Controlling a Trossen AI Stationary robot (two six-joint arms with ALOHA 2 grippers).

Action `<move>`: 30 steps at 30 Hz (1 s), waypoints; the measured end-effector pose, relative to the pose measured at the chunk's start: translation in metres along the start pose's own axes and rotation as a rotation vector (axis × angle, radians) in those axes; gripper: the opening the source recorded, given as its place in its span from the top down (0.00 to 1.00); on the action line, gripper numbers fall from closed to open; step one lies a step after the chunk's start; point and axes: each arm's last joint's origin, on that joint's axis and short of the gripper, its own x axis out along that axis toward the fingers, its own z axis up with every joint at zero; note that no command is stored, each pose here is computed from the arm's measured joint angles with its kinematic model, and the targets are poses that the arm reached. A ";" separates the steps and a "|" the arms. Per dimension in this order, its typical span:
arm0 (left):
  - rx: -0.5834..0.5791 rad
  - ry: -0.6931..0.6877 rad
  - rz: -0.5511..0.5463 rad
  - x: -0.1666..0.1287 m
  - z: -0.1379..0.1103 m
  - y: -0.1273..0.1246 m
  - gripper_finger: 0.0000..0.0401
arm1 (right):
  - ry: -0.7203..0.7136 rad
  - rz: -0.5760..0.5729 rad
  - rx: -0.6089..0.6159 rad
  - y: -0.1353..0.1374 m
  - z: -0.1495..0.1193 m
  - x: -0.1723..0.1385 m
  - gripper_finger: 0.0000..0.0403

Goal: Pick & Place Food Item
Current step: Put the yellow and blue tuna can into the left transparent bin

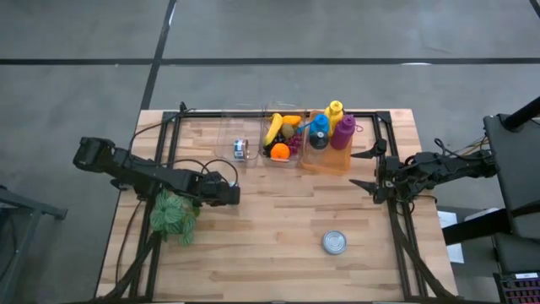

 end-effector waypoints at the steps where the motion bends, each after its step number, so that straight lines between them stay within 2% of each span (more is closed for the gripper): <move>1: 0.000 0.000 -0.001 0.000 0.000 0.000 1.00 | 0.000 0.000 0.001 0.000 0.000 0.000 0.08; 30: -0.029 0.006 0.013 -0.005 0.000 0.002 1.00 | 0.000 0.000 -0.001 0.000 0.000 0.000 0.08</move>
